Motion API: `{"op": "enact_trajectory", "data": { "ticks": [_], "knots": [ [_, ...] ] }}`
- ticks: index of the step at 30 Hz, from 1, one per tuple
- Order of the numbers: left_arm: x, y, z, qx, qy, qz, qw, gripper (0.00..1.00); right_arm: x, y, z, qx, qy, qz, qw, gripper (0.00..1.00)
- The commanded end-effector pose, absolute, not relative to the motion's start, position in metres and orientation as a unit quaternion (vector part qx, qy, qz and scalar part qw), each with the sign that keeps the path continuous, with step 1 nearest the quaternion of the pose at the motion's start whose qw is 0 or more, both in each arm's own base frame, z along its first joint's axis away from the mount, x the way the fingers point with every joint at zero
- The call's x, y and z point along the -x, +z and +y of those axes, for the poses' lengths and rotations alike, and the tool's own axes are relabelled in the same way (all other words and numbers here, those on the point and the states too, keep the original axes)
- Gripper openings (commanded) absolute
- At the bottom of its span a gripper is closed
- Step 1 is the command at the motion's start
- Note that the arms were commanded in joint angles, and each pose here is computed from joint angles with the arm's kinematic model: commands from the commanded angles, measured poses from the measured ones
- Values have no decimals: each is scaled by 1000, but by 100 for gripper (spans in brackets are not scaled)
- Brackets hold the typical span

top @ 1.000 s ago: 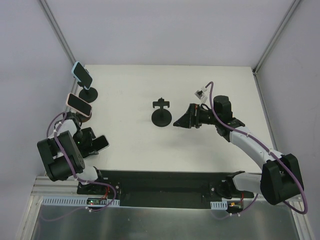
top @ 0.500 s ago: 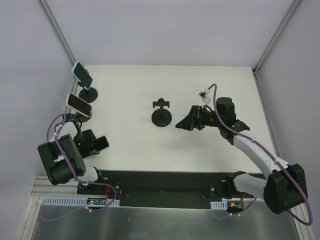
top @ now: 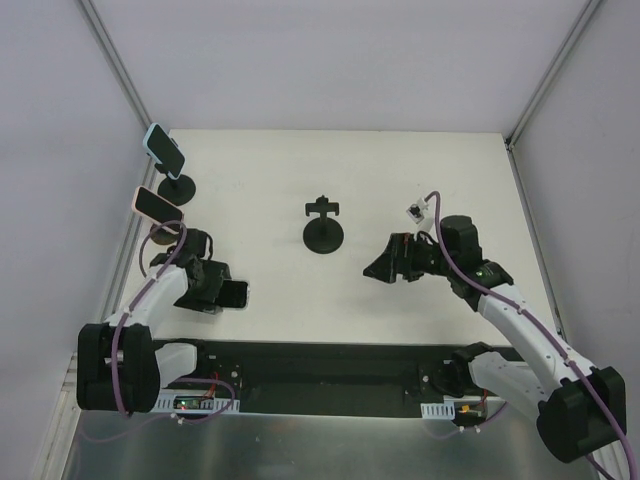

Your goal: Place the phone on the phone stand

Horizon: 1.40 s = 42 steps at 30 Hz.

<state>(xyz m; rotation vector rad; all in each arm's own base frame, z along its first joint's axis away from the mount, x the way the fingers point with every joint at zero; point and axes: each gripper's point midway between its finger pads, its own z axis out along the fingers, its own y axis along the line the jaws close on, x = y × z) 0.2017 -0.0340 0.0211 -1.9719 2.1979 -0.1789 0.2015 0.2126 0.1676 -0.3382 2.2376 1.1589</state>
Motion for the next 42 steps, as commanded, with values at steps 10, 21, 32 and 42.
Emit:
{"op": "enact_trajectory", "data": {
  "ticks": [10, 21, 32, 42],
  "knots": [
    [-247, 114, -92, 332, -273, 867, 253, 0, -174, 163, 235, 118, 433, 843, 297, 99],
    [-226, 242, -150, 67, -413, 823, 384, 0, -152, 207, 315, 162, 439, 814, 343, 96],
    [-209, 268, -186, -51, -390, 818, 420, 0, -154, 246, 374, 216, 454, 780, 373, 93],
    [-226, 273, -194, -64, -379, 819, 425, 0, -184, 244, 405, 236, 433, 783, 379, 69]
  ]
}}
